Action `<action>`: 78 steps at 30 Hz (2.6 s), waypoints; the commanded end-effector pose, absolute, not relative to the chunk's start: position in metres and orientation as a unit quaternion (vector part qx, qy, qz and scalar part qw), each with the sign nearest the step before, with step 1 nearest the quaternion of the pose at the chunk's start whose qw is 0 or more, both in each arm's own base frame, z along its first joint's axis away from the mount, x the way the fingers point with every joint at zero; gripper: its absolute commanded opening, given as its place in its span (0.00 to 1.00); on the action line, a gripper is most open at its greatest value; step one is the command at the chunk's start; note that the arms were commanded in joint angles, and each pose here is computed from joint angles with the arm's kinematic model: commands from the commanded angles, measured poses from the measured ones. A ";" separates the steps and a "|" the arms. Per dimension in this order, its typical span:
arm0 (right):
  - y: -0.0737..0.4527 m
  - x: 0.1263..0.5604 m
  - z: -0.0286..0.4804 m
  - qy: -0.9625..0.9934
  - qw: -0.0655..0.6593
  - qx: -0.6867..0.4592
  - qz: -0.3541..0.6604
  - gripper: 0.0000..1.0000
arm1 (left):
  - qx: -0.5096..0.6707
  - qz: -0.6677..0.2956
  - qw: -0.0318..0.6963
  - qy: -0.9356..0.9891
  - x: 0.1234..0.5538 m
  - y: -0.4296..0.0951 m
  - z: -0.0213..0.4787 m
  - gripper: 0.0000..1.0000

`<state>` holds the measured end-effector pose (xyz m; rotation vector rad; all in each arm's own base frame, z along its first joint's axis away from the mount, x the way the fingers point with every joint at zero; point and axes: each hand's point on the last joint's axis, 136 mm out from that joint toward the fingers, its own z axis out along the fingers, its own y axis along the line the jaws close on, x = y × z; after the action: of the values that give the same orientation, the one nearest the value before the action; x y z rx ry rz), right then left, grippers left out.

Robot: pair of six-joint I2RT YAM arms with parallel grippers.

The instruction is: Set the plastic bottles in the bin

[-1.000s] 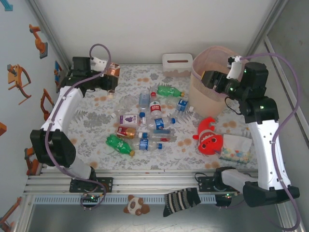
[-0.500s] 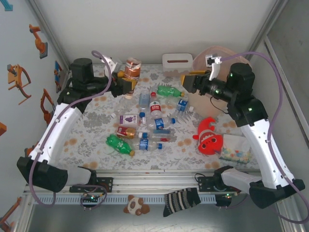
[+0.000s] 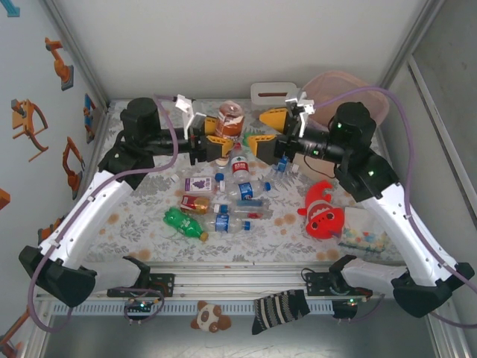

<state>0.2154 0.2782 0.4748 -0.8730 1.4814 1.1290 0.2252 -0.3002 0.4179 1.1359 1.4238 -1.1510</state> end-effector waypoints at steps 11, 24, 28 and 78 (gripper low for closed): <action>0.298 0.205 0.509 0.559 0.529 -0.379 0.514 0.89 | 0.502 -0.508 0.479 0.510 0.181 -0.316 0.445 0.49; 0.300 0.197 0.509 0.550 0.520 -0.391 0.524 0.63 | 0.504 -0.509 0.478 0.508 0.178 -0.316 0.444 0.50; 0.301 0.198 0.509 0.549 0.519 -0.391 0.525 0.57 | 0.503 -0.509 0.479 0.508 0.177 -0.315 0.445 0.51; 0.064 0.455 0.432 0.816 0.544 -0.176 -0.090 0.49 | 0.301 -0.297 0.500 0.755 0.254 -0.178 0.351 0.76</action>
<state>0.4453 0.0827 0.4425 -0.3763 1.8943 -0.0848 0.2562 -0.1843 0.3661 0.7158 1.7854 -0.7518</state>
